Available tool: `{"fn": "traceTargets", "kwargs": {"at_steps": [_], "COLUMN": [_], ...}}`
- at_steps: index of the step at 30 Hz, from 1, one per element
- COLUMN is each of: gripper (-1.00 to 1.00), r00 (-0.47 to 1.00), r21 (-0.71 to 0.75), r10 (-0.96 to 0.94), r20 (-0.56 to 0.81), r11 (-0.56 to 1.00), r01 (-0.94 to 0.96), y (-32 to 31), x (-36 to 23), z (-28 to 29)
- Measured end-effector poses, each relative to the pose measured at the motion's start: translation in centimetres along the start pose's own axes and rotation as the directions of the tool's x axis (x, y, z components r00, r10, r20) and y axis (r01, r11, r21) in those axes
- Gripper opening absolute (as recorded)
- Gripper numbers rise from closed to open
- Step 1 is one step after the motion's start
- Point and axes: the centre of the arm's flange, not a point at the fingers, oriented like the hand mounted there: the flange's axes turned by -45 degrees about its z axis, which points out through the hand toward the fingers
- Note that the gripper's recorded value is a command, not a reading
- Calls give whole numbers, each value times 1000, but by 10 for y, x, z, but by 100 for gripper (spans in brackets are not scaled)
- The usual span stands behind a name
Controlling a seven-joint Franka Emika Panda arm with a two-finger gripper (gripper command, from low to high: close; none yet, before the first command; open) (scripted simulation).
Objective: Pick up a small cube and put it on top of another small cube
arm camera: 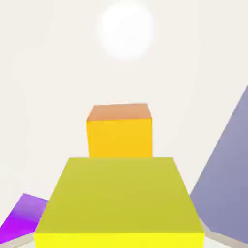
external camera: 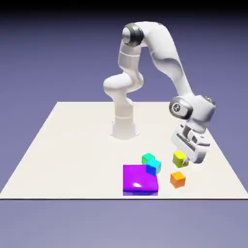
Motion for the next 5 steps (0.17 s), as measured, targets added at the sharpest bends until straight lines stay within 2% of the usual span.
{"fn": "traceTargets", "kwargs": {"at_steps": [1, 2, 5], "gripper": [-100, 100, 100], "r00": [1000, 1000, 1000], "r21": [0, 0, -1], "r10": [0, -1, 0], "r20": [0, -1, 0], "r11": [1000, 1000, 1000], "r01": [0, 1, 0], "y": [-1, -1, 0], "x": [1, 2, 1], "z": [17, 26, 9]}}
